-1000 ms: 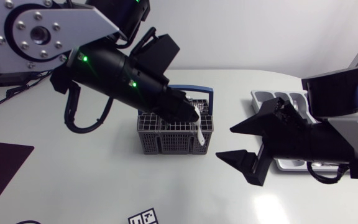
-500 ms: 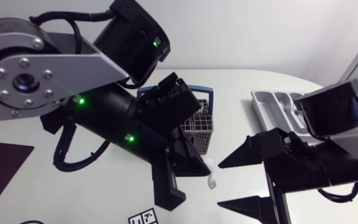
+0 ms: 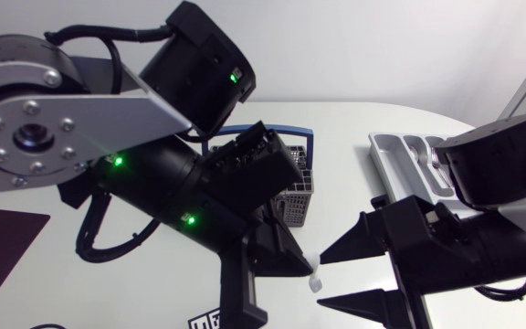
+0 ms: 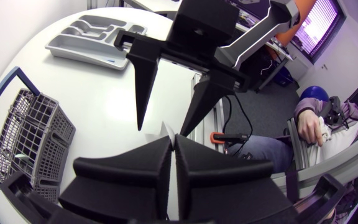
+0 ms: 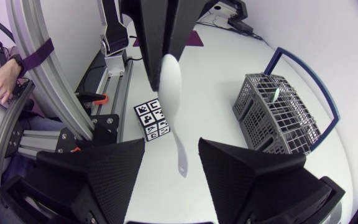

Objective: Transfer all utensils from the basket to the drawer tray.

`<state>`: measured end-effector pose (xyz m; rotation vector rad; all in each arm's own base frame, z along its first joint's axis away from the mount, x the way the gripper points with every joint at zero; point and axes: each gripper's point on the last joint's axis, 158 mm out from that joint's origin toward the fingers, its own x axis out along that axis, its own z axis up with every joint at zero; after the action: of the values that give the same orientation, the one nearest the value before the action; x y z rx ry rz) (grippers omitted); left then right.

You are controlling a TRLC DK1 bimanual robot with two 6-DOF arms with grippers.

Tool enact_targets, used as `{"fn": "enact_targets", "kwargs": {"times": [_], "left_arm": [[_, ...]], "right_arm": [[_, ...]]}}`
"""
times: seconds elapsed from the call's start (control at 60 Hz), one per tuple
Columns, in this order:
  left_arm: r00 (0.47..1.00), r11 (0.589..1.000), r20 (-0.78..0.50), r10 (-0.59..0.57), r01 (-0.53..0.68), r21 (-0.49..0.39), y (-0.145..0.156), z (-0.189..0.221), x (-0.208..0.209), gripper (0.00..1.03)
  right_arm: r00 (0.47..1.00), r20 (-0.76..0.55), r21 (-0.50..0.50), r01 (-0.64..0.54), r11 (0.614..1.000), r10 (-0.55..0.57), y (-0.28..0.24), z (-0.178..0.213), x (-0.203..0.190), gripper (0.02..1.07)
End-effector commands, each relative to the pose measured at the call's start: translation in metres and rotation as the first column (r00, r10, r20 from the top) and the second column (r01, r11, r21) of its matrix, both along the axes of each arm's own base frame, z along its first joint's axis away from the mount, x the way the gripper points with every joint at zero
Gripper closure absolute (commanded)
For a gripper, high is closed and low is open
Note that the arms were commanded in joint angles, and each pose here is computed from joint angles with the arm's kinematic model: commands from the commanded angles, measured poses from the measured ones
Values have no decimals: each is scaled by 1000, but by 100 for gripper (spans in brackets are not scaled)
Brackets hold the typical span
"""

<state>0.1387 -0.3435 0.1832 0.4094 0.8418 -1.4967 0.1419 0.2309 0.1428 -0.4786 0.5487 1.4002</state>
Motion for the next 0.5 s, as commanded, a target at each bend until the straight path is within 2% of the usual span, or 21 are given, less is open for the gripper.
{"fn": "enact_targets", "kwargs": {"times": [0.0, 0.15, 0.367, 0.483], "left_arm": [[999, 999, -8, -37, 37, 11, 5, -7, -12, 100], [999, 999, -7, -43, 43, 6, 4, -5, -14, 100], [999, 999, -8, -50, 50, 1, 3, -3, -16, 100], [999, 999, -11, -53, 53, -3, 2, -2, -17, 100]], "right_arm": [[999, 24, 19, -32, 999, 32, 4, 9, -2, 55], [999, 32, 27, -35, 999, 34, 6, 13, -2, 62], [999, 26, 33, -37, 999, 36, 9, 12, -4, 63], [999, 26, 40, -43, 998, 42, 11, 13, -5, 78]]}}
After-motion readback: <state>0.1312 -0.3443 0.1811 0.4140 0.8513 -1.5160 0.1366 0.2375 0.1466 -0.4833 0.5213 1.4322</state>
